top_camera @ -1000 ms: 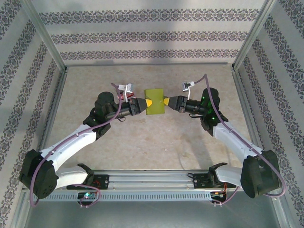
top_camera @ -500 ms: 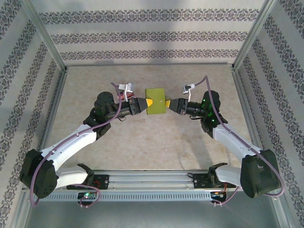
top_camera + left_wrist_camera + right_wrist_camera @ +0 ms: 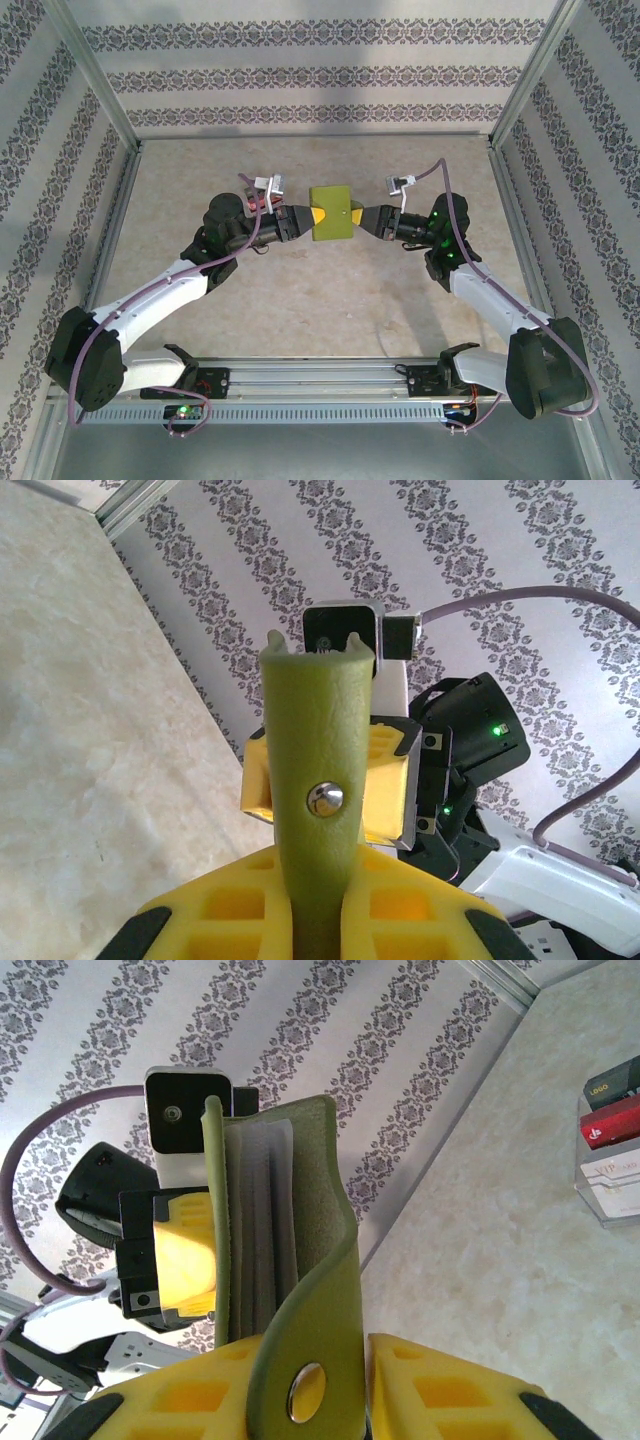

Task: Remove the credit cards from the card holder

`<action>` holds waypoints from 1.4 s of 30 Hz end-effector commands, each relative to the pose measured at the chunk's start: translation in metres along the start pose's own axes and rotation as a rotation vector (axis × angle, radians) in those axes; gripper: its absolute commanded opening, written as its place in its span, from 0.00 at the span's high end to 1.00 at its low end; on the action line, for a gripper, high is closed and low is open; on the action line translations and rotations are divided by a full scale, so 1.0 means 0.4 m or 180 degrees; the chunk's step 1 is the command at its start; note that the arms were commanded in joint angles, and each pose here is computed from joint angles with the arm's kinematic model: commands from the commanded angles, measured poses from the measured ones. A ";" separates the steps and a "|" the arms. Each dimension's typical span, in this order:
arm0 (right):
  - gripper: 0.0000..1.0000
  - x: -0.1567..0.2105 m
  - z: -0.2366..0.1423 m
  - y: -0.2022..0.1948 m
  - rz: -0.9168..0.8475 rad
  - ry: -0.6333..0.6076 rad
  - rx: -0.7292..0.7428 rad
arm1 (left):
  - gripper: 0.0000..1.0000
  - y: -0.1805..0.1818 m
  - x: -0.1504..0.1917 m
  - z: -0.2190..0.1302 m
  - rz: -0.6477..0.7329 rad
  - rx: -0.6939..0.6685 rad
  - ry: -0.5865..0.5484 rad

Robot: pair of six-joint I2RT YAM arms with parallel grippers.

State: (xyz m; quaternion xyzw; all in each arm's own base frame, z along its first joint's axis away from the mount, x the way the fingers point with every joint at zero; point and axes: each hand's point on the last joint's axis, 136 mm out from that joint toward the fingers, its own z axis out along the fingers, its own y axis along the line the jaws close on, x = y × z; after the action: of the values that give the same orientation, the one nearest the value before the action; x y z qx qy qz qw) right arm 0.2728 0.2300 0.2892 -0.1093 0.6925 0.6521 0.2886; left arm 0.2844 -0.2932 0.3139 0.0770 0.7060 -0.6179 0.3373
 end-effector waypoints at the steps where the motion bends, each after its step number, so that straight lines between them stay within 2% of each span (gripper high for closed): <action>1: 0.71 -0.003 0.019 0.061 -0.0219 0.0058 -0.0263 | 1.00 -0.070 -0.012 0.013 0.0134 0.0310 -0.0020; 7: 0.75 0.014 0.041 0.081 -0.0197 0.0145 -0.0391 | 0.97 -0.059 -0.006 0.022 0.0097 0.0323 -0.0009; 12: 0.88 0.018 0.043 0.084 -0.0174 0.0169 -0.0407 | 0.87 -0.041 0.000 0.027 0.0065 0.0287 -0.0017; 14: 1.00 0.019 0.042 0.085 -0.0171 0.0170 -0.0407 | 0.76 -0.028 0.003 0.026 0.0060 0.0228 -0.0034; 20: 1.00 0.020 0.039 0.065 -0.0112 0.0136 -0.0297 | 0.43 0.046 0.016 0.011 0.0056 -0.0149 -0.0120; 23: 1.00 0.031 0.039 0.024 -0.0033 0.0122 -0.0177 | 0.33 0.093 0.030 -0.004 0.0002 -0.0332 -0.0175; 29: 1.00 0.076 0.043 -0.094 0.0260 0.0147 0.0130 | 0.28 0.174 0.081 -0.015 -0.0140 -0.0537 -0.0113; 35: 1.00 0.127 0.043 -0.211 0.0452 0.0181 0.0449 | 0.18 0.270 0.123 -0.024 -0.0236 -0.0836 -0.0105; 42: 1.00 0.200 0.059 -0.350 0.0674 0.0270 0.0790 | 0.17 0.405 0.189 -0.024 -0.0415 -0.1093 -0.0066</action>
State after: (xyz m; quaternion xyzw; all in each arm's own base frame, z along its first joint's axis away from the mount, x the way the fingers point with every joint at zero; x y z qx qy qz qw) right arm 0.2859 0.2498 0.1390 -0.0107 0.7845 0.5942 0.1768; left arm 0.2976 -0.2735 0.1382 -0.0324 0.8148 -0.5044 0.2841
